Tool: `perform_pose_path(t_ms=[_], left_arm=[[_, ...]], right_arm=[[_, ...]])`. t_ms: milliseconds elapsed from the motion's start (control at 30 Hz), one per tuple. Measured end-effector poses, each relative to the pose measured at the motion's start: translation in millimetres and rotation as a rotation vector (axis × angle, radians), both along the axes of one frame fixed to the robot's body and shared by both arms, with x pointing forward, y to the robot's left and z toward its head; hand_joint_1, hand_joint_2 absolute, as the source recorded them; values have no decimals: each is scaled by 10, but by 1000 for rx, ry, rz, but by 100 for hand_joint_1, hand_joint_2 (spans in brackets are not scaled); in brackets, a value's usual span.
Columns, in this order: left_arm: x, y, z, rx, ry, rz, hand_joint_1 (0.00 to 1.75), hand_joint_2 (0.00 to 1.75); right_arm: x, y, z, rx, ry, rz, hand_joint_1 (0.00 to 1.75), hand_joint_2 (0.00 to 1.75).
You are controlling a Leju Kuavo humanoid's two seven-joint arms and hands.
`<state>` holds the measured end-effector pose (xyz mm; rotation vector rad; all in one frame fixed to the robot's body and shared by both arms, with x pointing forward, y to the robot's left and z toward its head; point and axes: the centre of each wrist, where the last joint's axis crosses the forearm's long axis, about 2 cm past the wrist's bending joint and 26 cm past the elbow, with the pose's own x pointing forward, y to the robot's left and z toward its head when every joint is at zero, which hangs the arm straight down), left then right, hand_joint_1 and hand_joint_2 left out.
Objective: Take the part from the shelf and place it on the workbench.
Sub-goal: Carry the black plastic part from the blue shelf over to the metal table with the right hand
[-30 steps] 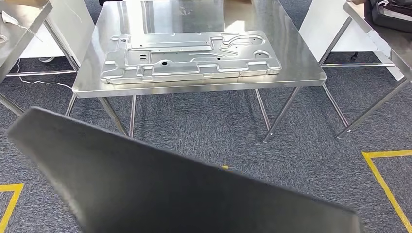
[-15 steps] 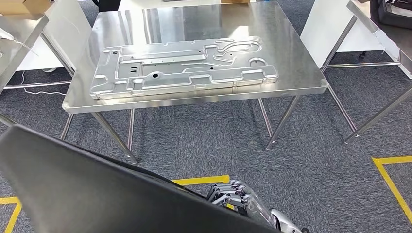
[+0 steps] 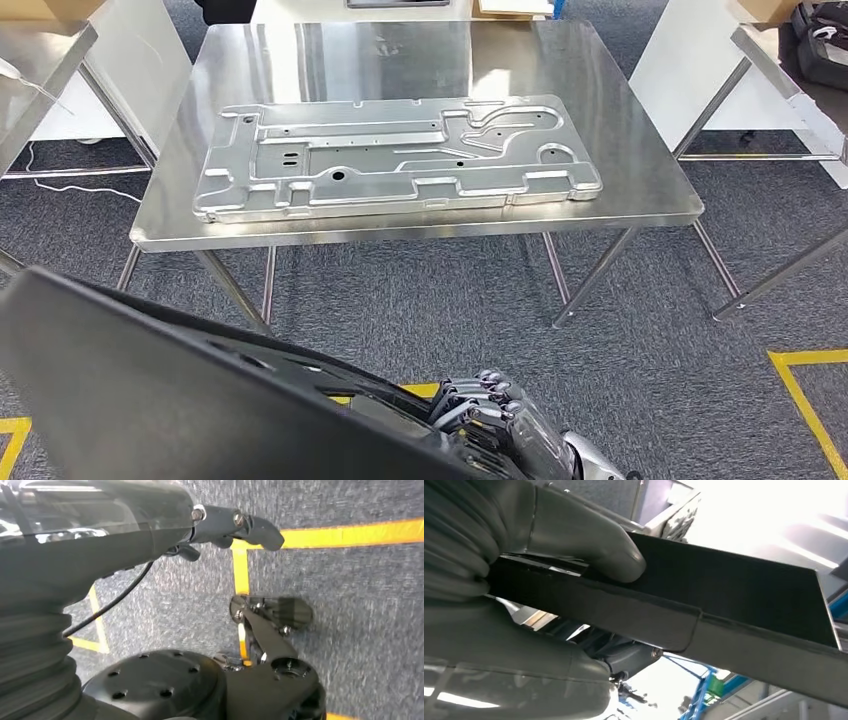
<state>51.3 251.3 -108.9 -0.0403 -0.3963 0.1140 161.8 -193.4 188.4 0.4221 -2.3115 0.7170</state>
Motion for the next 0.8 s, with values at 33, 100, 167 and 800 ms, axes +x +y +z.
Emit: perform_pose_path(t_ms=[33, 100, 167, 800], left_arm=[[-2, -1, 0, 0, 0, 0, 0, 175], [-4, -1, 0, 0, 1, -1, 0, 175], [-5, -1, -1, 0, 1, -2, 0, 175], [-18, 21, -4, 4, -25, 92, 0, 175]], right_arm=[[-4, -8, -5, -3, 2, -3, 175, 175], [-16, -24, -17, -8, 8, -11, 175, 175], [-25, -42, -23, -13, 12, -18, 175, 175], [195, -121, 106, -37, -60, -42, 175, 175]])
